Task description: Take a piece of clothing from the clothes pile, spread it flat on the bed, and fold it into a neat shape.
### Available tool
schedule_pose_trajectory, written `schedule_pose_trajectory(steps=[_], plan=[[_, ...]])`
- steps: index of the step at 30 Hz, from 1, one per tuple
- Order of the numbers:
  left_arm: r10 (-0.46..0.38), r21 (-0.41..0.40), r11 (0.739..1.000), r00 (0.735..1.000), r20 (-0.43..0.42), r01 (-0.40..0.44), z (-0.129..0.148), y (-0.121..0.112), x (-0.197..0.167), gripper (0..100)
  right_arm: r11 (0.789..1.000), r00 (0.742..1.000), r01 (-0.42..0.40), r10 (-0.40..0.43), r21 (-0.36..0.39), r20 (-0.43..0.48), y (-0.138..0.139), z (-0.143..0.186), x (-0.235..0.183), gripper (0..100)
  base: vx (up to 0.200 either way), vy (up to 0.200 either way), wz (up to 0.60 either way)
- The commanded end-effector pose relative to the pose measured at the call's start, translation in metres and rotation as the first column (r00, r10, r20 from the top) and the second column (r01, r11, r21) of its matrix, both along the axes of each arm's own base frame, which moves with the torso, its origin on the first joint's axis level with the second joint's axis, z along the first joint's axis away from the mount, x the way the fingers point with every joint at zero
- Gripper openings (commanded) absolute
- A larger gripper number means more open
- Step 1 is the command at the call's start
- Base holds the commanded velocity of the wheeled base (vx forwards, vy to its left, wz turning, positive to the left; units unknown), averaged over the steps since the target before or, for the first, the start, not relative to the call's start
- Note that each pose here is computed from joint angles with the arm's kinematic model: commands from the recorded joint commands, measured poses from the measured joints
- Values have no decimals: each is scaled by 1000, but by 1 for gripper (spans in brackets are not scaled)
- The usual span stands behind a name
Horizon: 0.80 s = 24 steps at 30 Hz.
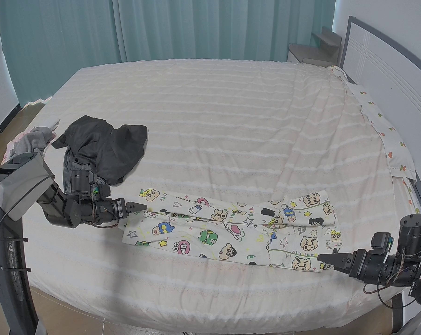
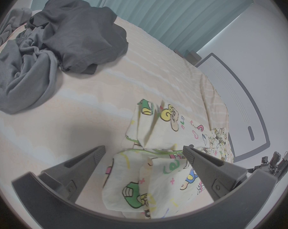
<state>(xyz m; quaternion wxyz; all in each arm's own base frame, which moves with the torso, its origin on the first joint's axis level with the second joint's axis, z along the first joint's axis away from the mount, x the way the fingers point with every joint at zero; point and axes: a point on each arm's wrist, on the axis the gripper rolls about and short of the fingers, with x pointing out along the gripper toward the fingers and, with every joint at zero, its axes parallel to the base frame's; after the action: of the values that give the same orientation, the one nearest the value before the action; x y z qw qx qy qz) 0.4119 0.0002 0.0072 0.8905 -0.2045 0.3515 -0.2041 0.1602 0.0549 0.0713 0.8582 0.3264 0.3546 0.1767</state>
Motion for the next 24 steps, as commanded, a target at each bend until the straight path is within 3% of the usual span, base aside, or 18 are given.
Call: schedule_pose_trajectory(steps=[1, 17, 18, 24], plan=[[-14, 4, 1000, 1000, -2, 14, -7, -9, 7, 100, 1000, 1000, -1, 0, -5, -18, -1, -3, -4, 100, 0, 0, 0], [-16, -31, 999, 1000, -24, 15, -13, -31, 16, 100, 1000, 1000, -1, 1, -7, -19, -1, -3, -4, 100, 0, 0, 0], [-11, -39, 999, 1000, -29, 10, -13, -31, 16, 0, 1000, 1000, -1, 1, -7, -19, -1, -3, -4, 100, 0, 0, 0], [-16, -43, 999, 999, -42, 14, -14, -34, 14, 0, 1000, 1000, -1, 1, -6, -17, -1, -3, -4, 100, 0, 0, 0]])
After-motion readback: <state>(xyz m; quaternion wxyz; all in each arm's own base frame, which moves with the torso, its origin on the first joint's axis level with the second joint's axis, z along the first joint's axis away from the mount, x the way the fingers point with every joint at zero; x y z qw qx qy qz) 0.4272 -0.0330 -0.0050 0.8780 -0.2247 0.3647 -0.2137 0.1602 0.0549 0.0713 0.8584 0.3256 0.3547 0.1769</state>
